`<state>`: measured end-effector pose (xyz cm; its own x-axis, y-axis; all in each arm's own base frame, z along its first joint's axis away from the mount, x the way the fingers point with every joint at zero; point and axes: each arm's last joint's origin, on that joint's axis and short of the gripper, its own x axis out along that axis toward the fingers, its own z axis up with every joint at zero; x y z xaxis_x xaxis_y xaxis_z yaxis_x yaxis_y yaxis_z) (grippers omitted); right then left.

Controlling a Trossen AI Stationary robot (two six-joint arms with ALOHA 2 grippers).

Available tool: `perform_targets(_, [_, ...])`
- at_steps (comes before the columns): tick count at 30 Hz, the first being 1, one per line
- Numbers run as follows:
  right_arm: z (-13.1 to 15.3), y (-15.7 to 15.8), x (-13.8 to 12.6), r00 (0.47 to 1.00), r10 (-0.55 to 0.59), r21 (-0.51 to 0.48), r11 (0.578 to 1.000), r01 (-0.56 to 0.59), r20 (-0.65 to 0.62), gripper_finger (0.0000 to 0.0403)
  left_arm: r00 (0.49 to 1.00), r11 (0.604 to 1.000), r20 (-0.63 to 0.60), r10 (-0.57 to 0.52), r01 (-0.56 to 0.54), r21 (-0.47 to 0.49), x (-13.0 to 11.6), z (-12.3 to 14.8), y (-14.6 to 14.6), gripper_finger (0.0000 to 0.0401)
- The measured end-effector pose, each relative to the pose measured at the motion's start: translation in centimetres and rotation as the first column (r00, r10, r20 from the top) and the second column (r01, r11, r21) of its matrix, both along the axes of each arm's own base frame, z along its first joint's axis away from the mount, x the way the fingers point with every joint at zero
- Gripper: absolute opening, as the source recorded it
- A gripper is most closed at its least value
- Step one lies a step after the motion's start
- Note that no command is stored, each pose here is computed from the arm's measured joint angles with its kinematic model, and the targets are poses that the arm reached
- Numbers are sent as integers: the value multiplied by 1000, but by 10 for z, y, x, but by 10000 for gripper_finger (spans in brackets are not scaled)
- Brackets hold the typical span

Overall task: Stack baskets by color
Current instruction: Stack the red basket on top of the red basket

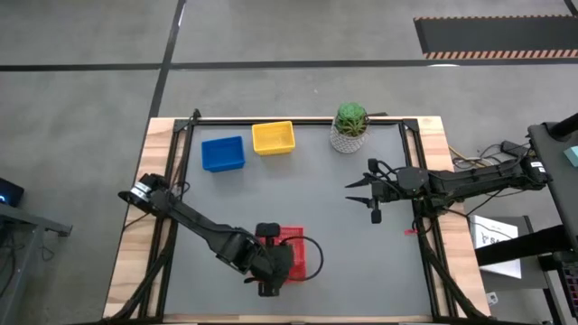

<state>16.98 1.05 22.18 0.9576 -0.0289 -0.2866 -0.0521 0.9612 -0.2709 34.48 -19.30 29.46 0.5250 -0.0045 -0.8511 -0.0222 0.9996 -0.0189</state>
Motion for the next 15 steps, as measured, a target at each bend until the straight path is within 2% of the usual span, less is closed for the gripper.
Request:
perform_targets(8, [0,0,0,1000,1,-6,1000,-1,0,137,999,995,48,9,-14,97,-2,0,-5,0])
perform_targets(15, [0,-1,0,1000,-24,-16,1000,24,0,137,999,994,48,-6,1,109,10,1,-24,0])
